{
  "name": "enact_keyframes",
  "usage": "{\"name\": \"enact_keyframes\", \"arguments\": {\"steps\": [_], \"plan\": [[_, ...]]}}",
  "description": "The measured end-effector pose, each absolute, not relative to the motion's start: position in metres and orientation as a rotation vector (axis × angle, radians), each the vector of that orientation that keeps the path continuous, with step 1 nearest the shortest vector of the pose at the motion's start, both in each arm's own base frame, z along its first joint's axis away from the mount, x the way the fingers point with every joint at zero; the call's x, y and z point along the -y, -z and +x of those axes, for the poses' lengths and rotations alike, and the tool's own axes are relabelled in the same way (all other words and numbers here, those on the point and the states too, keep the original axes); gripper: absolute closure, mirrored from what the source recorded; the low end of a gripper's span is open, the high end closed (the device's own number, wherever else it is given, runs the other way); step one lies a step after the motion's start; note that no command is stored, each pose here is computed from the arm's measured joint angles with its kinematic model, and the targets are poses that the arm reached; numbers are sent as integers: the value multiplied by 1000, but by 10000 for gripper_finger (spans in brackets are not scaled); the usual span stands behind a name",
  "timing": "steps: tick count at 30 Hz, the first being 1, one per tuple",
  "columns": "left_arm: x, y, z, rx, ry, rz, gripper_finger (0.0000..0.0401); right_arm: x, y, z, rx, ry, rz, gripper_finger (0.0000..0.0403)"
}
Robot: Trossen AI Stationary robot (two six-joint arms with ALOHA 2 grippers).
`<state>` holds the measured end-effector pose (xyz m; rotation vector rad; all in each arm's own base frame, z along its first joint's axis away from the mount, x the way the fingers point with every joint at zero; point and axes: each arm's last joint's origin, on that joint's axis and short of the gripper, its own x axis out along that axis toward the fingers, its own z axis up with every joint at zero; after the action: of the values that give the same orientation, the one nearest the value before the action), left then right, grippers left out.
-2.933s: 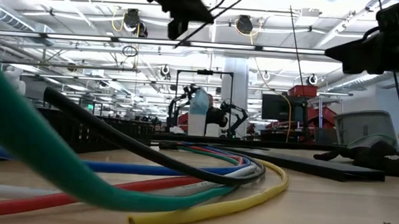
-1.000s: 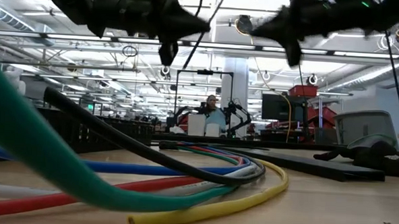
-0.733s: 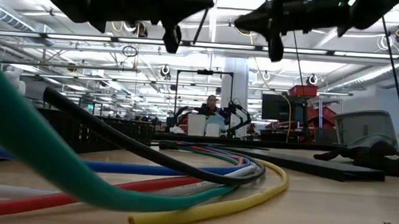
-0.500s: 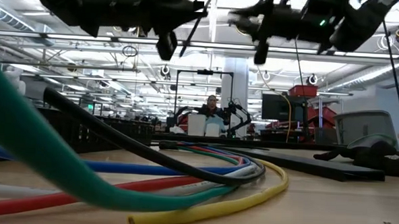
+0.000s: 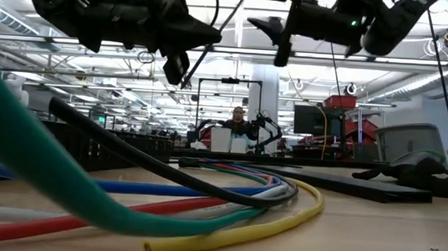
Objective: Ziptie cables
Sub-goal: Wrap the black zip tie on the cables
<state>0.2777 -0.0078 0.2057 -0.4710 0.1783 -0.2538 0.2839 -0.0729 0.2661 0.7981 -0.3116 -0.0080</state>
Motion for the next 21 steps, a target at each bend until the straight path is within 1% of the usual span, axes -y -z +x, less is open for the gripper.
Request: {"name": "enact_keyframes", "arguments": {"steps": [2, 4, 9, 13, 17, 21], "plan": [[8, -206, 278, -178, 254, -472, 401, 70, -268, 278, 222, 48, 763, 197], [8, -206, 278, -178, 253, -477, 401, 68, -274, 270, 184, 66, 748, 197], [7, -206, 278, -166, 231, -477, 401, 59, -282, 264, 177, 42, 753, 197], [5, -206, 278, -162, 212, -477, 401, 51, -275, 271, 161, 40, 790, 197], [5, -206, 278, -157, 192, -477, 401, 47, -275, 278, 221, -10, 816, 197], [5, -207, 278, -155, 188, -493, 401, 49, -264, 284, 185, 12, 829, 197]]}}
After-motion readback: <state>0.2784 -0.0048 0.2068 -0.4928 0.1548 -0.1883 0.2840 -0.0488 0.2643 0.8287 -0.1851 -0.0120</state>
